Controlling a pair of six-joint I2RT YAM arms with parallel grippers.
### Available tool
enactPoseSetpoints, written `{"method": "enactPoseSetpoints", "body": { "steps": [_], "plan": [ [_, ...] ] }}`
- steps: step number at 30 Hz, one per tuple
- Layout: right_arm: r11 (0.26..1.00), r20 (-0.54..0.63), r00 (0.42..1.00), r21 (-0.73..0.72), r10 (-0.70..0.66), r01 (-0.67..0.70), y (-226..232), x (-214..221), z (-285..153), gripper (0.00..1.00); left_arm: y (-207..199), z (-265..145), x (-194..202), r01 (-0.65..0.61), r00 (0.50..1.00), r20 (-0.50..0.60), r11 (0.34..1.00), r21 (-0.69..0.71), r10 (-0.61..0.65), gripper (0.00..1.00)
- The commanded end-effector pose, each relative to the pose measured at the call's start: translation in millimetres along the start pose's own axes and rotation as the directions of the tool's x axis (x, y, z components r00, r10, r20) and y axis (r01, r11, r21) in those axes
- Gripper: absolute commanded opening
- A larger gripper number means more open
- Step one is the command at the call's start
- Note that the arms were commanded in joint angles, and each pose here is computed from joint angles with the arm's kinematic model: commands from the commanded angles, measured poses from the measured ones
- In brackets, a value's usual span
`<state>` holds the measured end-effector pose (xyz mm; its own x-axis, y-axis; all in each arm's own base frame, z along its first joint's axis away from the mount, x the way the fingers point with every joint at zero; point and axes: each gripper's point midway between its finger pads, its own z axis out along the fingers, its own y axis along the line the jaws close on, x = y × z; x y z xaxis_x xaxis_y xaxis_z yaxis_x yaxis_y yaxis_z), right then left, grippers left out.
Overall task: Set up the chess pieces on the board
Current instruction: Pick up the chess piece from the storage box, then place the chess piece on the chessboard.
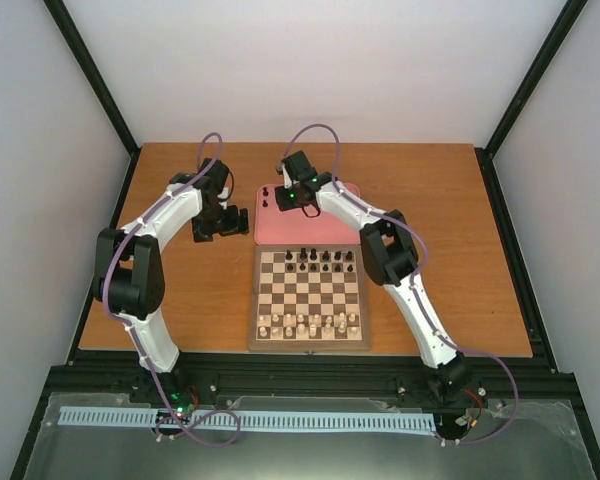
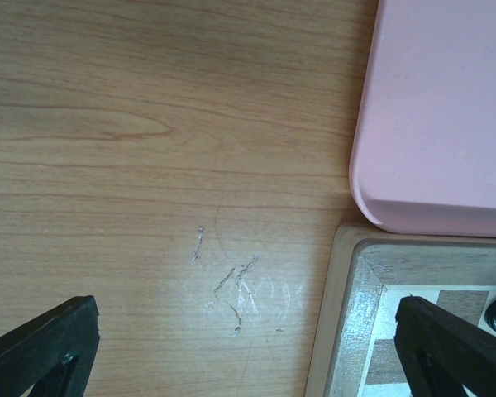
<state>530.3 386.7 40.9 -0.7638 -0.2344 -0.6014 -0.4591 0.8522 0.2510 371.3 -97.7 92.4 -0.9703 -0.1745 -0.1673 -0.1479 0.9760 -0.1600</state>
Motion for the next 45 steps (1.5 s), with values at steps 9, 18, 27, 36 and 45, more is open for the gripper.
{"method": "enactPoseSetpoints", "body": {
  "steps": [9, 18, 27, 36, 45],
  "plan": [
    [0.969, 0.043, 0.981, -0.156, -0.188, 0.192, 83.9, 6.1, -134.9, 0.07, -3.7, -12.0, -16.7, -0.01, 0.998, 0.054, 1.0, 0.009, 0.01, 1.0],
    [0.905, -0.091, 0.932, -0.288, -0.35, 0.312, 147.5, 101.4, -162.6, 0.08, -3.8, -3.5, -14.8, -0.01, 0.999, 0.037, 1.0, 0.01, 0.009, 1.0],
    [0.921, -0.19, 0.918, -0.252, -0.349, 0.298, 132.9, 139.3, -145.9, 0.09, -3.8, -3.5, -14.9, -0.008, 0.999, 0.037, 1.0, 0.012, 0.008, 1.0],
    [0.929, -0.241, 0.906, -0.223, -0.347, 0.297, 122.0, 153.8, -127.6, 0.09, -2.3, -0.3, -13.8, -0.008, 1.0, 0.029, 1.0, 0.005, 0.007, 1.0],
    [0.938, -0.272, 0.903, -0.189, -0.334, 0.29, 113.1, 157.8, -116.1, 0.1, -2.9, 2.5, -14.4, -0.008, 1.0, 0.023, 1.0, 0.005, 0.008, 1.0]
  ]
}}
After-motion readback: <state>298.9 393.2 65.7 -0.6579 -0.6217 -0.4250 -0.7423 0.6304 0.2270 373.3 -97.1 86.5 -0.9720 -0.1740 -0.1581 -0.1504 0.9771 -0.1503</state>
